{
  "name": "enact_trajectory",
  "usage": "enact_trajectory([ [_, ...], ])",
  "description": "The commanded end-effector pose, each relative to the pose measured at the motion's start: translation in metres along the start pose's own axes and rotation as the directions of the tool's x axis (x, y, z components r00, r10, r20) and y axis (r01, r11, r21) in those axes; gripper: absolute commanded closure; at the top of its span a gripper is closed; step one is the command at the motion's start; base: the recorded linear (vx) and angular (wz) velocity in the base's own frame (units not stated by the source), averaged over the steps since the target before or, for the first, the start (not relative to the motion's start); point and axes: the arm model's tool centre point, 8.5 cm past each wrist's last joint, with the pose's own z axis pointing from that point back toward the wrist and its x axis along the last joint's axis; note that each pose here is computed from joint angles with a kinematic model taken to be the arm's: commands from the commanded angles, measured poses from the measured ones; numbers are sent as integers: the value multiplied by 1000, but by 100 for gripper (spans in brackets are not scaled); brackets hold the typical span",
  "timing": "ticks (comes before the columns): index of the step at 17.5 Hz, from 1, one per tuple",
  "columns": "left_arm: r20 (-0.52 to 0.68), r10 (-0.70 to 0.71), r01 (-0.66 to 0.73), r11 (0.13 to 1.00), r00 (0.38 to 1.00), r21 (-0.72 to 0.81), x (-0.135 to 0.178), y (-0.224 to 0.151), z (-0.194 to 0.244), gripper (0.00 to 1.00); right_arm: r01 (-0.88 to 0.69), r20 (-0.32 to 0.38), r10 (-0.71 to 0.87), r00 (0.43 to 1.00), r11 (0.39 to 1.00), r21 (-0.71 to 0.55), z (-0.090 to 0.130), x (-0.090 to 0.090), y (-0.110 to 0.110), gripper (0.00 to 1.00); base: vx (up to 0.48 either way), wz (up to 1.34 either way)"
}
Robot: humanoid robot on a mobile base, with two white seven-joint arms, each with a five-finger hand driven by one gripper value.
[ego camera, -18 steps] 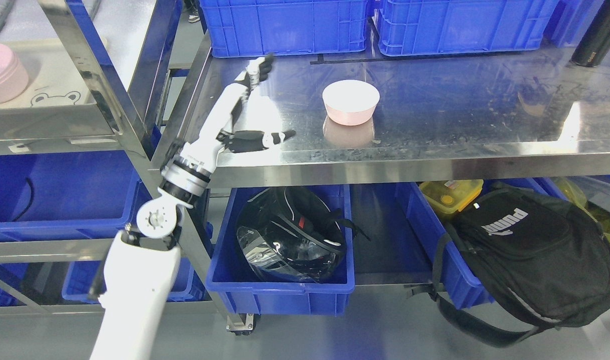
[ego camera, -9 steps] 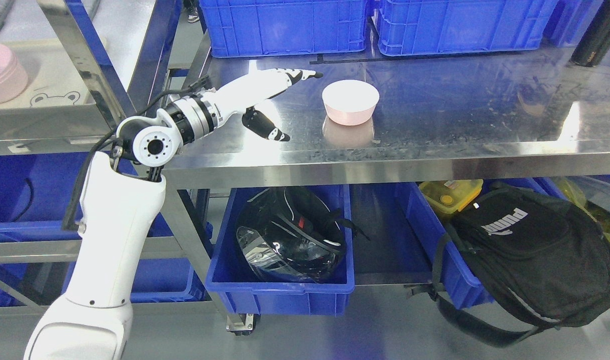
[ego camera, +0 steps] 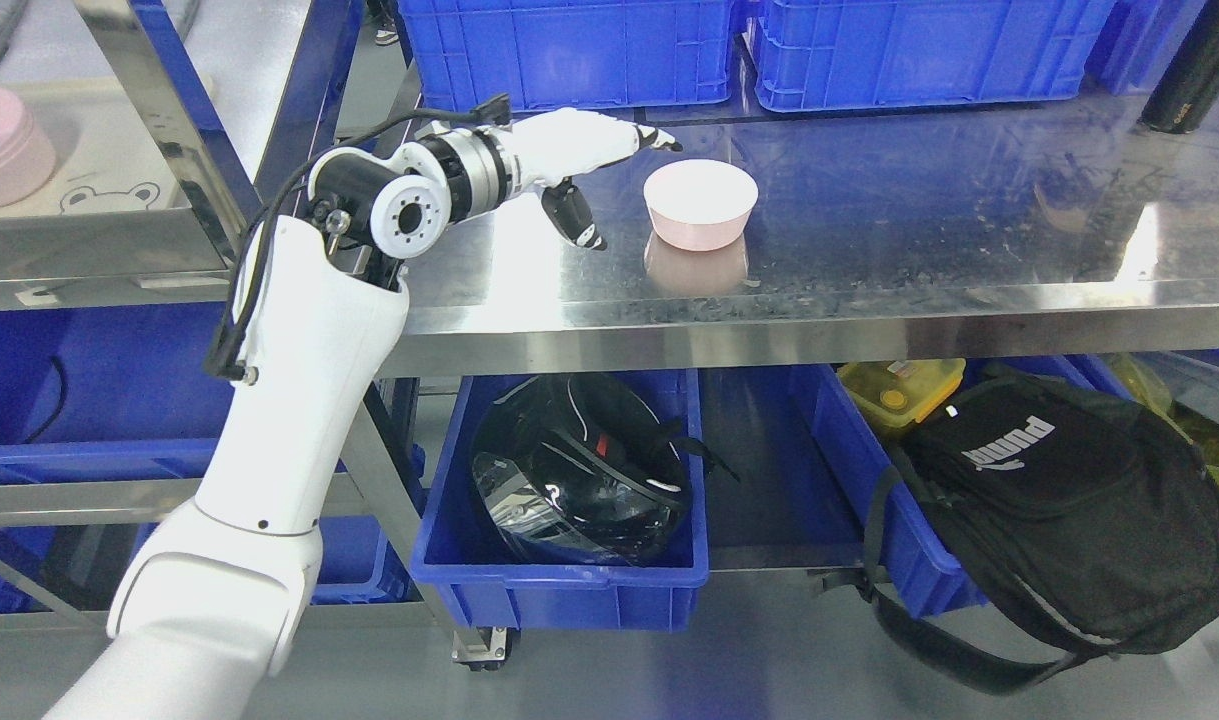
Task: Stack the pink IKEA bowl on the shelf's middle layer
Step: 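Hook the left hand fingers over the pink bowl's rim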
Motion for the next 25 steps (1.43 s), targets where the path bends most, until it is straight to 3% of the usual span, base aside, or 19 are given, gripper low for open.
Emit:
enact_trajectory([
  [1,-2,-7,6,988,1000,-155,31,-11,-61,17,-2,-6,2,1000,1000,-16,0,-9,-10,0,0,0],
  [10,-38,-2,-8,966,999,-258,22,-36,-71,26,-2,-6,2,1000,1000,-16,0,-9,-10,0,0,0],
  [14,-76,41,-62,953,996,-296,3,-49,-75,30,-2,-6,2,1000,1000,-16,0,-9,-10,0,0,0],
  [20,-101,44,-67,969,994,-237,-9,-33,-78,31,-2,-6,2,1000,1000,-16,0,-9,-10,0,0,0],
  [25,-91,33,-54,971,995,-233,-15,-40,-83,31,-2,-6,2,1000,1000,-16,0,-9,-10,0,0,0],
])
